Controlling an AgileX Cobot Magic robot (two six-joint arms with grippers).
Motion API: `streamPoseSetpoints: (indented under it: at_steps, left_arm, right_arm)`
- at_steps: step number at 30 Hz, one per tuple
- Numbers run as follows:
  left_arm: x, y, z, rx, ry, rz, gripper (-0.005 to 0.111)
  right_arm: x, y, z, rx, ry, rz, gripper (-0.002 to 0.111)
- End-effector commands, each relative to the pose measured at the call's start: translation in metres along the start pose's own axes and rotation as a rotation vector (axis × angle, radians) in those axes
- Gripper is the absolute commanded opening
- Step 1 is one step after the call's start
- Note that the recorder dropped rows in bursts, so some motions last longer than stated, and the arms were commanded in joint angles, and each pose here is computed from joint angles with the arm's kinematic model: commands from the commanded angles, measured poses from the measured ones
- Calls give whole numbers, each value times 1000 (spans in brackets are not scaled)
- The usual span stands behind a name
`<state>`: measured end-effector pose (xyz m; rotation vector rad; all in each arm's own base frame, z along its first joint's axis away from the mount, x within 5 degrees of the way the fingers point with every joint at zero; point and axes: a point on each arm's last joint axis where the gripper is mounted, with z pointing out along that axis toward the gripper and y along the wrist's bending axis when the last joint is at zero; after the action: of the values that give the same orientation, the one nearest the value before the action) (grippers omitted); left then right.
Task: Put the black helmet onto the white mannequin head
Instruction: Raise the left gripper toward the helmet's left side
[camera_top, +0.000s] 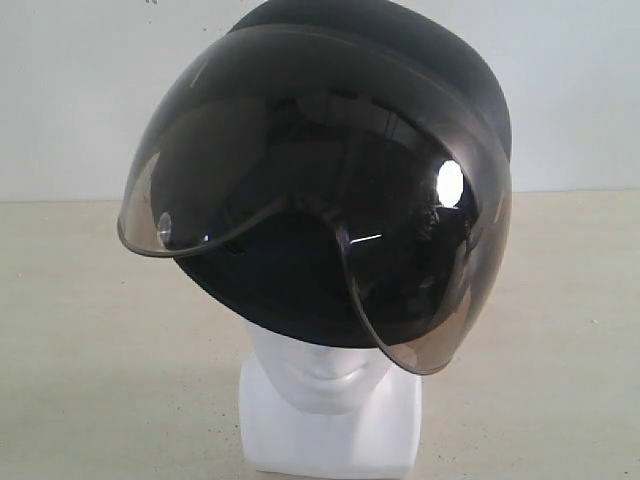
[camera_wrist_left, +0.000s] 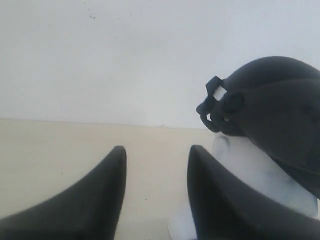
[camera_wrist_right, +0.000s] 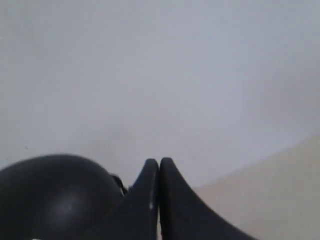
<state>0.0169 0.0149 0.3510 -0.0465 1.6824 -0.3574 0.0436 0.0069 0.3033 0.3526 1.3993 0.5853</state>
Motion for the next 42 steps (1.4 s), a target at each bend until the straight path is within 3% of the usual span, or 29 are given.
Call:
streamPoseSetpoints:
  at_steps: [1, 3, 6, 10, 15, 18, 27, 35, 42]
  left_arm:
    - [-18, -5, 10, -33, 6, 5, 38]
    - [-24, -9, 17, -35, 27, 7, 38]
    - [-25, -13, 33, -52, 82, 21, 38]
    - [-29, -22, 53, -15, 82, 29, 33]
    - [-47, -36, 75, 33, 40, 40, 13]
    - [-58, -45, 99, 26, 84, 139, 4]
    - [-93, -86, 177, 129, 189, 200, 4]
    - [-64, -91, 234, 101, 405, 362, 4]
    - [-62, -87, 239, 67, 406, 446, 4]
  right_arm:
    - [-9, 17, 19, 140, 416, -17, 0]
    - [-10, 22, 29, 210, 609, -17, 0]
    - [-14, 27, 42, 267, 760, -13, 0]
    - [-19, 30, 63, 261, 738, 30, 0]
    - [-19, 32, 70, 231, 717, 47, 0]
    - [-20, 31, 76, 226, 688, 45, 0]
    - [4, 24, 97, 243, 907, 91, 0]
    - [6, 24, 94, 232, 950, 71, 0]
    - [7, 25, 93, 229, 968, 74, 0]
